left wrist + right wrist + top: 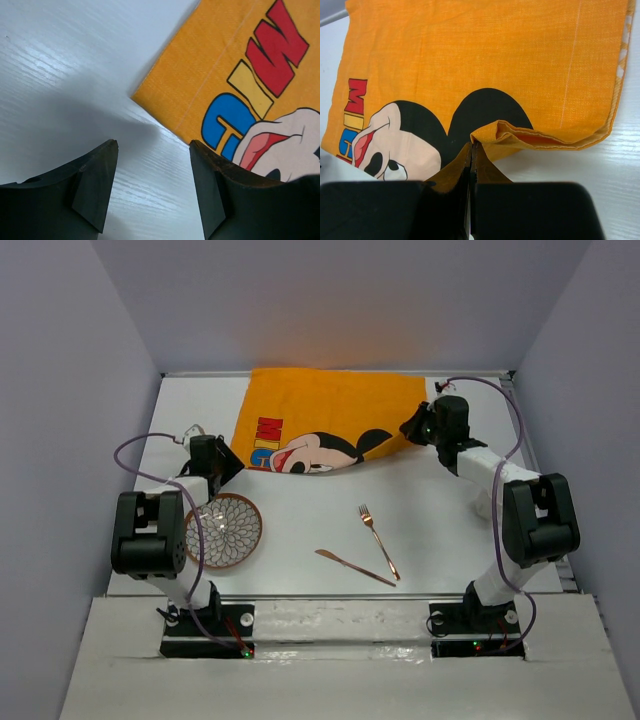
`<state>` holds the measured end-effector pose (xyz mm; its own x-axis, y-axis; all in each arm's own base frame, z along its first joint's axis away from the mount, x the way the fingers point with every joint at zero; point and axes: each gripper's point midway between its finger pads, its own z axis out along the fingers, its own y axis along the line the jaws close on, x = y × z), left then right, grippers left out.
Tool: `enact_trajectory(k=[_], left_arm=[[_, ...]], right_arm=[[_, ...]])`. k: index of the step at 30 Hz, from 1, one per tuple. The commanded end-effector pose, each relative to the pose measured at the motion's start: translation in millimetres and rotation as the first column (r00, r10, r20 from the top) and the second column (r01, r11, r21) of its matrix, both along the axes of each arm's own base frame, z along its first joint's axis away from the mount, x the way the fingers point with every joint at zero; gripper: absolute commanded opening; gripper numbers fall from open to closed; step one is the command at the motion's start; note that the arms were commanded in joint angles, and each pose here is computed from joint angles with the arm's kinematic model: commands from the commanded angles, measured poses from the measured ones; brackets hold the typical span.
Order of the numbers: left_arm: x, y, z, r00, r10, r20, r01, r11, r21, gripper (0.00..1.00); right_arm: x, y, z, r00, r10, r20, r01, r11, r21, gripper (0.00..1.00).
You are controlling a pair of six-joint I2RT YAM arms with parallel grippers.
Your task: Set the dinner table for one person
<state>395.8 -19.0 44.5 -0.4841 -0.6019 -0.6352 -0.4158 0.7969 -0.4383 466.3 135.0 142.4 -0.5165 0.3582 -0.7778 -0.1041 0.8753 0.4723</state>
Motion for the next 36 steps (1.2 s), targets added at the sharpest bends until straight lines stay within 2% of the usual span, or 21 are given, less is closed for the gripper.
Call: enact_trajectory(k=[1,4,8,9,10,13,17,18,19,20,24,26,27,30,36], left_arm=[[16,7,-5,0.999,0.034,0.0,-0.034,0.999,0.015,0.69],[21,7,-13,0.999,0.045,-0.012,-0.045,0.999,0.005,0.62],[31,5,-10,0.999,0.05,0.01,-0.05,0.999,-0.008,0.59],[32,5,-12,0.999,0.049,0.006,-0.049,0.999,-0.01,0.54],[34,5,-15,0.999,0.051,0.0,-0.051,0.999,-0.01,0.41],[36,9,-18,0.997,0.072,0.002,-0.072,0.997,0.003,0.19],[44,14,-12,0.995,0.093,0.03,-0.093,0.995,0.018,0.2],[46,15,-11,0.995,0.093,0.037,-0.093,0.995,0.025,0.15],[51,15,-6,0.995,0.089,0.055,-0.09,0.996,0.028,0.04],[53,14,-4,0.995,0.08,0.062,-0.082,0.996,0.026,0.0],[62,11,41,0.983,0.049,0.179,-0.055,0.998,0.027,0.0],[60,14,84,0.957,0.054,0.283,-0.066,0.997,0.034,0.0],[56,15,117,0.933,0.057,0.355,-0.073,0.997,0.031,0.0],[44,14,174,0.875,0.057,0.481,-0.076,0.997,0.021,0.0],[16,0,238,0.787,0.03,0.616,-0.018,1.0,-0.026,0.0]], right_arm=[[10,1,38,0.994,0.003,0.109,-0.005,1.0,0.018,0.0],[8,1,39,0.994,0.007,0.109,-0.01,1.0,0.023,0.0],[7,1,42,0.993,0.006,0.115,-0.009,1.0,0.025,0.0],[7,1,43,0.993,0.006,0.118,-0.009,1.0,0.026,0.0],[6,1,46,0.992,0.006,0.123,-0.009,1.0,0.028,0.0],[5,1,50,0.991,0.005,0.13,-0.009,0.999,0.031,0.0],[5,1,50,0.992,0.006,0.13,-0.01,0.999,0.033,0.0],[4,1,49,0.992,0.006,0.128,-0.01,0.999,0.033,0.0],[4,1,49,0.992,0.004,0.127,-0.008,0.999,0.032,0.0],[4,1,50,0.991,0.004,0.131,-0.008,0.999,0.033,0.0],[3,-1,53,0.99,-0.001,0.138,-0.003,1.0,0.027,0.0],[1,-1,54,0.99,-0.004,0.138,0.0,1.0,0.03,0.0],[-1,-2,59,0.989,-0.006,0.148,0.001,0.999,0.033,0.0],[-7,-5,71,0.985,-0.022,0.17,0.016,0.999,0.036,0.0],[-23,-17,108,0.973,-0.066,0.223,0.06,0.998,0.035,0.0]])
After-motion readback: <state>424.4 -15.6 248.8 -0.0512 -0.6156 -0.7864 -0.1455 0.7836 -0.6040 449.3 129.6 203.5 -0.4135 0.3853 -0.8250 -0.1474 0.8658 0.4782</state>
